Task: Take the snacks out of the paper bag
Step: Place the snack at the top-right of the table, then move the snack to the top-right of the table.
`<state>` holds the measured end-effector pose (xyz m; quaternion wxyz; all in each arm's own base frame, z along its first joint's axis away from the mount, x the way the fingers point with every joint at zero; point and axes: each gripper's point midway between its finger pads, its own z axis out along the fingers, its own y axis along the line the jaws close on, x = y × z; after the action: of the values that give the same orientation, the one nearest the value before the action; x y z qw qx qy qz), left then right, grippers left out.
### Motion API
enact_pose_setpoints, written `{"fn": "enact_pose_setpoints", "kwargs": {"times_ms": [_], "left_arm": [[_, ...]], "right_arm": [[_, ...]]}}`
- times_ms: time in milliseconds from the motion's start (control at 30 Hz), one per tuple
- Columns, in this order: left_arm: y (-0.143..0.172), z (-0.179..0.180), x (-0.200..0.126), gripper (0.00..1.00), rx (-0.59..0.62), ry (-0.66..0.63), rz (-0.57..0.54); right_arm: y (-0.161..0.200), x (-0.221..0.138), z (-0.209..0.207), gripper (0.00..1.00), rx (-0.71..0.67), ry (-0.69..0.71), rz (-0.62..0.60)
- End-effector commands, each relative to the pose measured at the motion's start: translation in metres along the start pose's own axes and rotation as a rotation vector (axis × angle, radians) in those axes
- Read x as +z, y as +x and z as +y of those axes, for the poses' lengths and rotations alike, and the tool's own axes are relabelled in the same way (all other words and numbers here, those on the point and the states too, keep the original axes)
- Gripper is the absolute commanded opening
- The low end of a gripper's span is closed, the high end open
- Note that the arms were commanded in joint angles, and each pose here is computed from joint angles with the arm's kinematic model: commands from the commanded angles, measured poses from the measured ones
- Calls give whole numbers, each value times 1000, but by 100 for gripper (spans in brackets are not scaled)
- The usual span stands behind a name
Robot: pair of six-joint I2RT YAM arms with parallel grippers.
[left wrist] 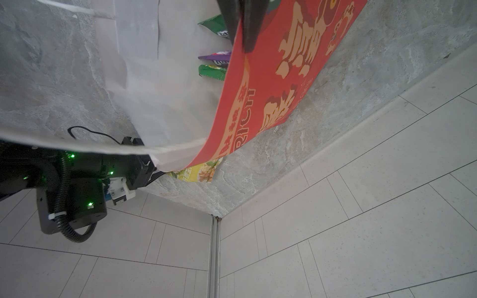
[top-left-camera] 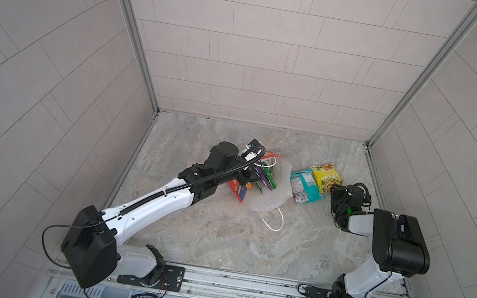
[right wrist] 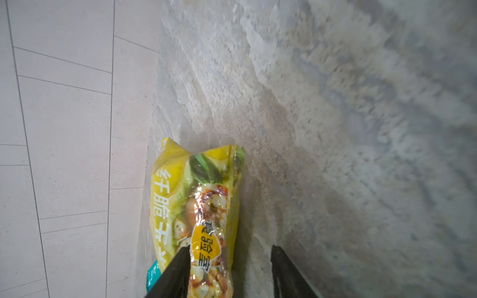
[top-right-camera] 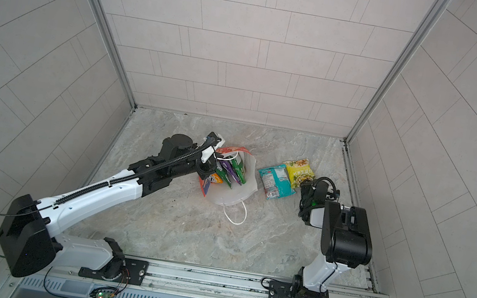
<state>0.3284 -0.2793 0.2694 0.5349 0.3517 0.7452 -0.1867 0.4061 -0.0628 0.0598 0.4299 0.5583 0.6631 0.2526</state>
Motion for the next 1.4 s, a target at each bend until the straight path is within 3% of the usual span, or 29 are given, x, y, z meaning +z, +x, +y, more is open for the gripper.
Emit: {"fn": "enact_pose_setpoints", "kwargs": {"times_ms": [0,167,367,467,567,1033,1367], "left_arm": [[-8,-3,1,0,-9,19,-36],[-10,-3,-2,0,-11,16,-43],[-8,-3,-2,0,-11,11,-46],[-6,-2,0,0,-8,10,-42],[-7,-1,0,0,-7,6,-45],[-6,-1,1,0,-8,3,-36],[-5,-1,2,0,-6,3,-31]], "right_arm": [[-14,-21,5,60,-16,30,-58],[-15,-52,11,62,-79,36,-35],[46,-86,-4,42,-217,35,228],[74,-101,-16,42,-320,64,311],[86,-108,-19,42,-401,71,317],[145,-62,-35,42,-422,106,477],[152,-20,-27,38,-305,81,405]]}}
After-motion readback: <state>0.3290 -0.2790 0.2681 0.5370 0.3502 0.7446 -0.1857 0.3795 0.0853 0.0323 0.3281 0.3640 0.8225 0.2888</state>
